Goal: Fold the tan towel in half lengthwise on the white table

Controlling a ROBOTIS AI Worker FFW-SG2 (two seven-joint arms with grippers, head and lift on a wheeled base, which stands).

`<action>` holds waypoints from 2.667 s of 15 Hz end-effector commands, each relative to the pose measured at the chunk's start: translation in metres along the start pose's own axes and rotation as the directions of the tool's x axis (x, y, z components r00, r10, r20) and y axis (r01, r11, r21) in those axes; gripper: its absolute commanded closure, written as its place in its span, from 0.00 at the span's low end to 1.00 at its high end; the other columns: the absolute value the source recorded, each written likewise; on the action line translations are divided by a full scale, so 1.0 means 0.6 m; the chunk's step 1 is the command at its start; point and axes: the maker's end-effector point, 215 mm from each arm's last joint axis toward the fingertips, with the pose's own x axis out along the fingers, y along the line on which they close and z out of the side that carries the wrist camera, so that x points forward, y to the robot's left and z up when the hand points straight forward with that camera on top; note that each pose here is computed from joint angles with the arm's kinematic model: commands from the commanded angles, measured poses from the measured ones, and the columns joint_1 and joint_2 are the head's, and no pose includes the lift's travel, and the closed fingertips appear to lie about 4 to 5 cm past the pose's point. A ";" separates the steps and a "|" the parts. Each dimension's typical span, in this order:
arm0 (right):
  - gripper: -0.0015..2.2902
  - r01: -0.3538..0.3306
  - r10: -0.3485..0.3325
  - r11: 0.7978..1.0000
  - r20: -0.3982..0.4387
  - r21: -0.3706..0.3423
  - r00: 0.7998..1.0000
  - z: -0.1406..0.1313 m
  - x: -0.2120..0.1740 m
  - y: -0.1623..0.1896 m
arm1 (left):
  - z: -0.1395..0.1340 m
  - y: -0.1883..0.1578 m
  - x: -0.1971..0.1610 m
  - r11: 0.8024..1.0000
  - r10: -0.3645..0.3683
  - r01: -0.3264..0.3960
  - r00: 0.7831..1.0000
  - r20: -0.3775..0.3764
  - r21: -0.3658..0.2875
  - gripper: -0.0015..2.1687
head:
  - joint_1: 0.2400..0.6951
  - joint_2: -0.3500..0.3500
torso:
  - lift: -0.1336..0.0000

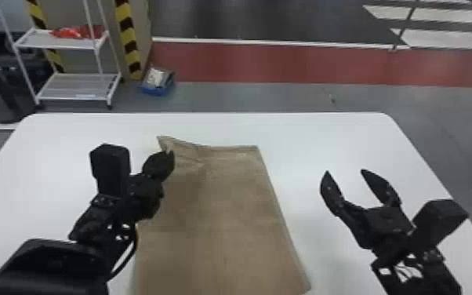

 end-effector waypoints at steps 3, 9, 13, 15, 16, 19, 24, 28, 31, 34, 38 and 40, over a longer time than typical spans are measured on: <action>0.08 0.078 -0.078 0.997 -0.001 -0.030 0.997 -0.002 -0.018 -0.038 | -0.029 -0.223 -0.054 0.979 -0.195 0.201 0.970 -0.145 0.032 0.63 | 1.00 0.22 | 0.08; 0.08 0.123 -0.123 0.991 0.004 -0.056 0.992 -0.002 -0.036 -0.065 | -0.130 -0.266 -0.022 0.966 -0.157 0.203 0.953 -0.260 0.160 0.00 | 1.00 0.00 | 0.08; 0.08 0.123 -0.124 0.991 -0.017 -0.049 0.992 -0.018 -0.031 -0.067 | -0.113 -0.206 -0.044 0.983 -0.104 0.132 0.973 -0.208 0.124 0.01 | 1.00 0.01 | 0.08; 0.08 0.122 -0.124 0.991 -0.038 -0.045 0.992 -0.034 -0.031 -0.066 | -0.106 -0.174 -0.044 0.988 -0.066 0.091 0.978 -0.197 0.122 0.01 | 1.00 0.05 | 0.08; 0.08 0.121 -0.123 0.992 -0.042 -0.048 0.992 -0.037 -0.032 -0.066 | -0.099 -0.158 -0.044 0.990 -0.046 0.070 0.981 -0.188 0.122 0.01 | 1.00 0.06 | 0.08; 0.08 0.131 -0.134 0.990 -0.068 -0.052 0.989 -0.051 -0.041 -0.075 | -0.069 -0.126 -0.053 0.994 -0.008 0.019 0.994 -0.106 0.107 0.01 | 1.00 0.11 | 0.08; 0.08 0.119 -0.123 0.992 -0.082 -0.048 0.989 -0.061 -0.045 -0.065 | -0.009 -0.100 -0.090 0.999 0.006 -0.005 0.999 -0.036 0.047 0.01 | 1.00 0.15 | 0.08; 0.08 0.115 -0.118 0.993 -0.087 -0.036 0.989 -0.063 -0.044 -0.061 | 0.005 -0.112 -0.117 0.999 -0.008 0.009 1.000 -0.020 0.039 0.01 | 1.00 0.16 | 0.08; 0.11 0.068 -0.072 0.997 -0.106 -0.033 0.992 -0.077 -0.041 -0.020 | 0.001 -0.103 -0.111 0.999 0.006 -0.005 1.000 -0.025 0.045 0.01 | 1.00 0.17 | 0.08; 0.11 0.021 -0.028 0.998 -0.141 -0.051 0.990 -0.105 -0.040 0.020 | -0.014 -0.100 -0.103 0.999 0.010 -0.008 0.999 -0.036 0.050 0.01 | 1.00 0.21 | 0.08; 0.11 0.100 -0.114 0.991 -0.168 -0.086 0.979 -0.120 -0.042 -0.025 | -0.013 -0.168 -0.090 0.996 -0.070 0.070 0.998 -0.010 0.050 0.02 | 1.00 0.23 | 0.08; 0.11 0.191 -0.203 0.978 -0.168 -0.083 0.965 -0.113 -0.056 -0.096 | -0.013 -0.229 -0.074 0.989 -0.128 0.127 0.992 0.007 0.077 0.02 | 1.00 0.18 | 0.08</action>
